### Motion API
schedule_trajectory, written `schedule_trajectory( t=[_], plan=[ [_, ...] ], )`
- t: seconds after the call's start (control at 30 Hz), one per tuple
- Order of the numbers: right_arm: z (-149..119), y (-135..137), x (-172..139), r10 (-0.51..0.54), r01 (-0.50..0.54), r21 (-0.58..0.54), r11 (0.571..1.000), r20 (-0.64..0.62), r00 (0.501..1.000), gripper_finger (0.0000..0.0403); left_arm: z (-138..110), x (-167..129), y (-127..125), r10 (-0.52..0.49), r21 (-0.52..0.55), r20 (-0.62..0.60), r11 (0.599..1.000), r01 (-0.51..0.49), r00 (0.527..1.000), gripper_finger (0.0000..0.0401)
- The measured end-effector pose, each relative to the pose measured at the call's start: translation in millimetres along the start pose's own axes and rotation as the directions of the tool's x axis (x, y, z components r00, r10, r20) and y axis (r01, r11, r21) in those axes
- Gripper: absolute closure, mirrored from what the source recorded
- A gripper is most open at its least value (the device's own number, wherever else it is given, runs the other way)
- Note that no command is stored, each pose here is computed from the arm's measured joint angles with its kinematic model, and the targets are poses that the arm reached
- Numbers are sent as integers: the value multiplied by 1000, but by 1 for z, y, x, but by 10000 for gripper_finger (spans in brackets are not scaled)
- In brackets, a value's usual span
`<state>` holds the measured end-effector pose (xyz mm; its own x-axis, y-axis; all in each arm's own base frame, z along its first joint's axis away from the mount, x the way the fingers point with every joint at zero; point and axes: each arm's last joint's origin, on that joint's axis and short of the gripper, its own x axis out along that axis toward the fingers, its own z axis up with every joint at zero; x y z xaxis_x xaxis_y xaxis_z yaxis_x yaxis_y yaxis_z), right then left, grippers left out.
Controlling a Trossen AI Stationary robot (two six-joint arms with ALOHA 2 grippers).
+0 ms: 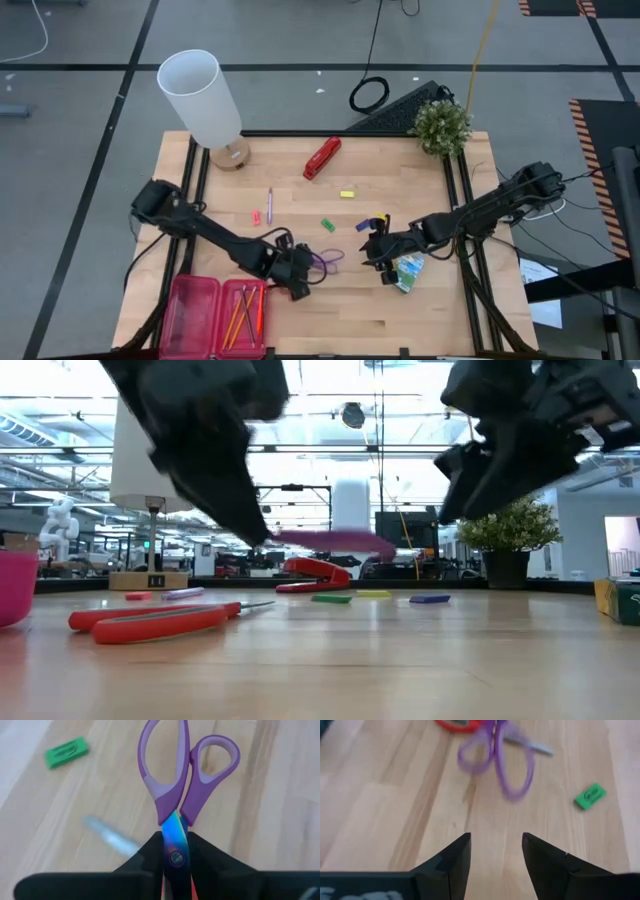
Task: Pack school essentials
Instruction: Put the purple scissors into the red supply box
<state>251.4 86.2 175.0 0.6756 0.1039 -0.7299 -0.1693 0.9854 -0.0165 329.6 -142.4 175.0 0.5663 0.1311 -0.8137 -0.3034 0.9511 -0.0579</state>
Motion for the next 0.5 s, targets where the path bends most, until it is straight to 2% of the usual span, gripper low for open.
schedule_trajectory(
  t=[0.1,0.3,0.5],
  plan=[
    [-6,-1,0,-6,6,1,1000,-15,1000,234,-1,-26,-2,-18,-67,-1,998,18,1000,335],
    [-5,-1,1,-4,4,-1,1000,5,1000,234,-23,-76,-8,-36,-219,-70,975,20,997,326],
    [3,0,0,5,-4,-14,1000,83,997,234,-50,-107,-22,-66,-386,-113,922,17,991,333]
  ],
)
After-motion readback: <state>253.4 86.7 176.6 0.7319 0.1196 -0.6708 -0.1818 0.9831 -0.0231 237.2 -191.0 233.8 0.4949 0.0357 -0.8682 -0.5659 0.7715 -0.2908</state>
